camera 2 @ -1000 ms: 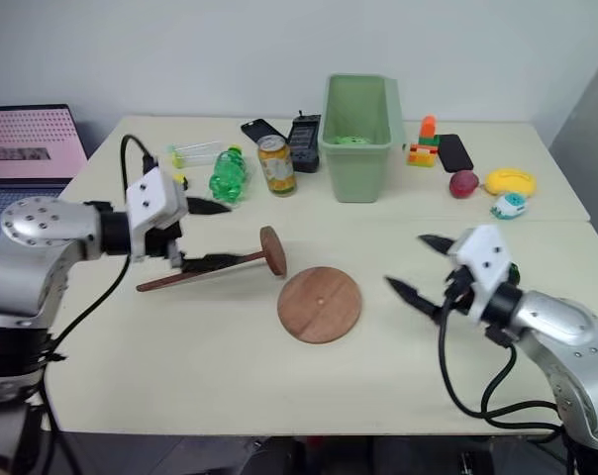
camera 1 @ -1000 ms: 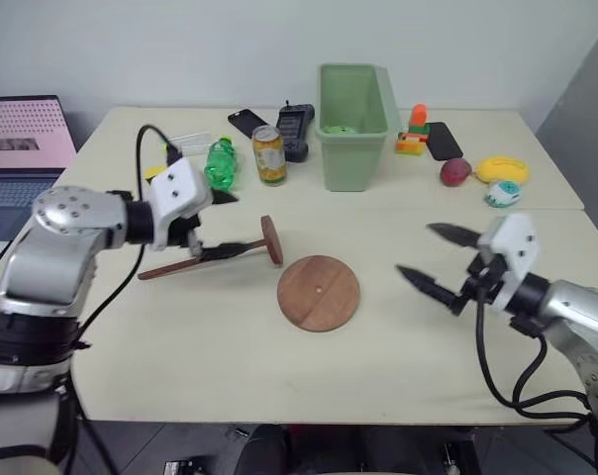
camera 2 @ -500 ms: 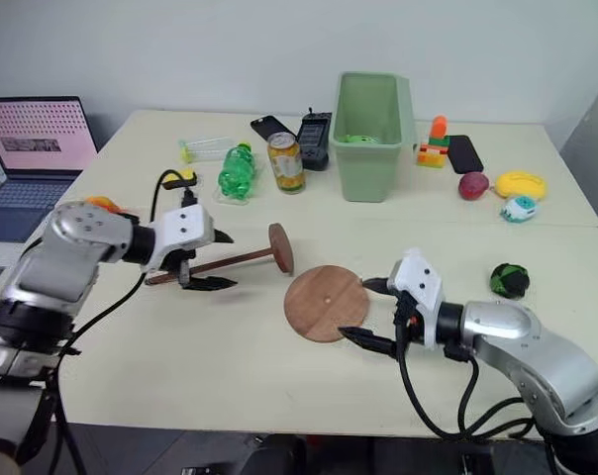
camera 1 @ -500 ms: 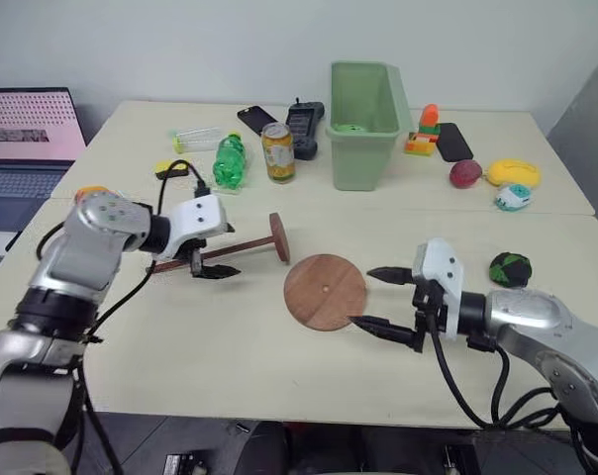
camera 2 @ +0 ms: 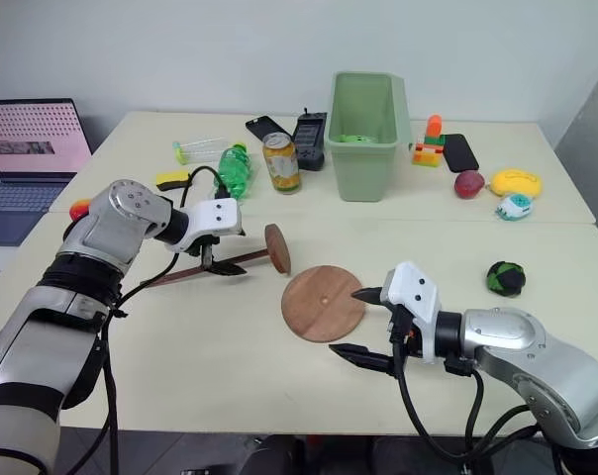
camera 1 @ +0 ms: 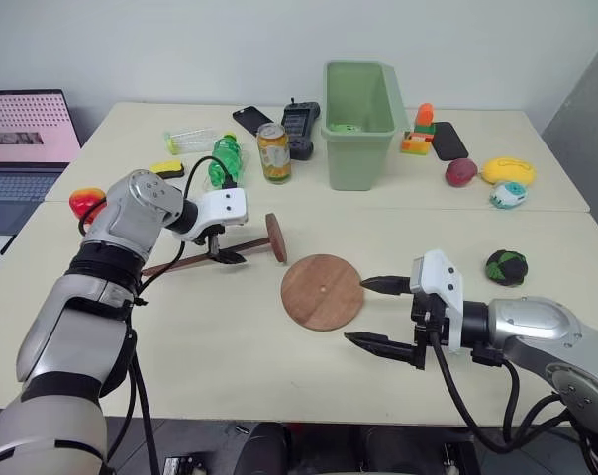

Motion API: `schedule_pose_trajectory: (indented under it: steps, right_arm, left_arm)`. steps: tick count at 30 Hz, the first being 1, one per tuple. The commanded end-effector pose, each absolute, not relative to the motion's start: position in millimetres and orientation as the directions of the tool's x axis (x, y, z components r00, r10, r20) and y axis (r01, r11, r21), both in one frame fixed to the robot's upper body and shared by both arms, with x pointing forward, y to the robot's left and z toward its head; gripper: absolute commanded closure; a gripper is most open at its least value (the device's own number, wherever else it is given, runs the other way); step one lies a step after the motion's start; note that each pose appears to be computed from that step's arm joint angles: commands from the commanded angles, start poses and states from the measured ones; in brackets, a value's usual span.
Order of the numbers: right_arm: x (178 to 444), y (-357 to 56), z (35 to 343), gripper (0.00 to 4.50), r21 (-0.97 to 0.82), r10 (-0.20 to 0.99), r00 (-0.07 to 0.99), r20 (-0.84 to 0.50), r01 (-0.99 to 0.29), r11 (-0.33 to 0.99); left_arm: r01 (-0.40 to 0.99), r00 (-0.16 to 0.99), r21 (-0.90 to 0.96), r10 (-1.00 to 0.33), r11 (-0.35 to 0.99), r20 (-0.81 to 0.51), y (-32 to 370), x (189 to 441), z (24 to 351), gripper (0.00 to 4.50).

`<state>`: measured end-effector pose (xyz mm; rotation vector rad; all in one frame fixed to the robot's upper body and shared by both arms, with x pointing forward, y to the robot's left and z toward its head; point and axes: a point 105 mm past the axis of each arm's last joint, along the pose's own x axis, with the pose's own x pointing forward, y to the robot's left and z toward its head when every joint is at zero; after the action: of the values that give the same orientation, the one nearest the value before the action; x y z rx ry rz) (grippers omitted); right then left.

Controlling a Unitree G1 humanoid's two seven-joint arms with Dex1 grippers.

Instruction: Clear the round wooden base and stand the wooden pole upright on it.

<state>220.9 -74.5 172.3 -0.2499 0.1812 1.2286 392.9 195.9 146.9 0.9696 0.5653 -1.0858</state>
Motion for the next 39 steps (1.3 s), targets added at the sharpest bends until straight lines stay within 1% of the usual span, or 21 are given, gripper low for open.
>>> schedule_pose_trajectory:
  steps: [1,2,6,10,11,19,20,23,28,30,31,32,34,36,39]
  right_arm:
    - [217,-72,185,0.00,-0.137,0.915,0.323,-0.242,-0.945,0.297]
    - [217,-71,185,0.00,-0.137,0.915,0.323,-0.242,-0.945,0.298]
    - [219,-73,183,0.00,-0.136,0.910,0.329,-0.252,-0.943,0.303]
    - [220,-74,183,0.00,-0.136,0.908,0.334,-0.253,-0.941,0.309]
    - [220,-74,182,0.00,-0.136,0.907,0.336,-0.253,-0.941,0.310]
    - [224,-78,182,0.00,-0.143,0.898,0.356,-0.258,-0.933,0.329]
    - [225,-79,182,0.00,-0.144,0.897,0.358,-0.258,-0.933,0.331]
    - [226,-80,183,0.00,-0.146,0.895,0.362,-0.260,-0.931,0.334]
    - [229,-83,186,0.00,-0.158,0.889,0.375,-0.263,-0.926,0.344]
    - [229,-85,187,0.00,-0.162,0.886,0.380,-0.264,-0.923,0.348]
    - [230,-90,188,0.00,-0.169,0.878,0.398,-0.267,-0.916,0.364]
    - [231,-95,188,0.00,-0.174,0.866,0.419,-0.273,-0.907,0.384]
    - [230,-102,187,0.00,-0.183,0.852,0.442,-0.281,-0.896,0.405]
    - [229,-108,188,0.00,-0.218,0.837,0.470,-0.278,-0.880,0.422]
    - [228,-115,188,0.00,-0.294,0.820,0.514,-0.250,-0.848,0.441]
  left_arm:
    - [0.916,0.388,0.386,-0.479,0.109,-0.787,193,394,156,0.37]
    - [0.918,0.383,0.382,-0.481,0.106,-0.788,192,394,155,0.47]
    - [0.924,0.371,0.370,-0.479,0.103,-0.796,192,394,149,1.48]
    - [0.923,0.373,0.370,-0.475,0.105,-0.797,193,394,147,2.29]
    - [0.924,0.372,0.368,-0.474,0.105,-0.798,193,394,146,2.56]
    - [0.924,0.377,0.354,-0.513,0.147,-0.771,192,393,150,4.10]
    - [0.923,0.380,0.355,-0.513,0.151,-0.770,193,393,151,4.23]
    - [0.921,0.384,0.353,-0.524,0.163,-0.760,193,392,154,4.24]
    - [0.897,0.433,0.396,-0.566,0.196,-0.701,191,394,173,4.24]
    - [0.877,0.471,0.419,-0.599,0.237,-0.648,191,396,188,4.24]
    - [0.850,0.505,0.423,-0.714,0.314,-0.485,180,397,219,4.24]
    - [0.828,0.510,0.417,-0.813,0.376,-0.280,165,395,252,4.24]
    - [0.823,0.461,0.378,-0.887,0.424,-0.008,150,383,289,4.24]
    - [0.834,0.425,0.333,-0.897,0.440,0.122,132,371,301,4.24]
    - [0.863,0.377,0.268,-0.899,0.427,0.222,106,354,304,4.24]
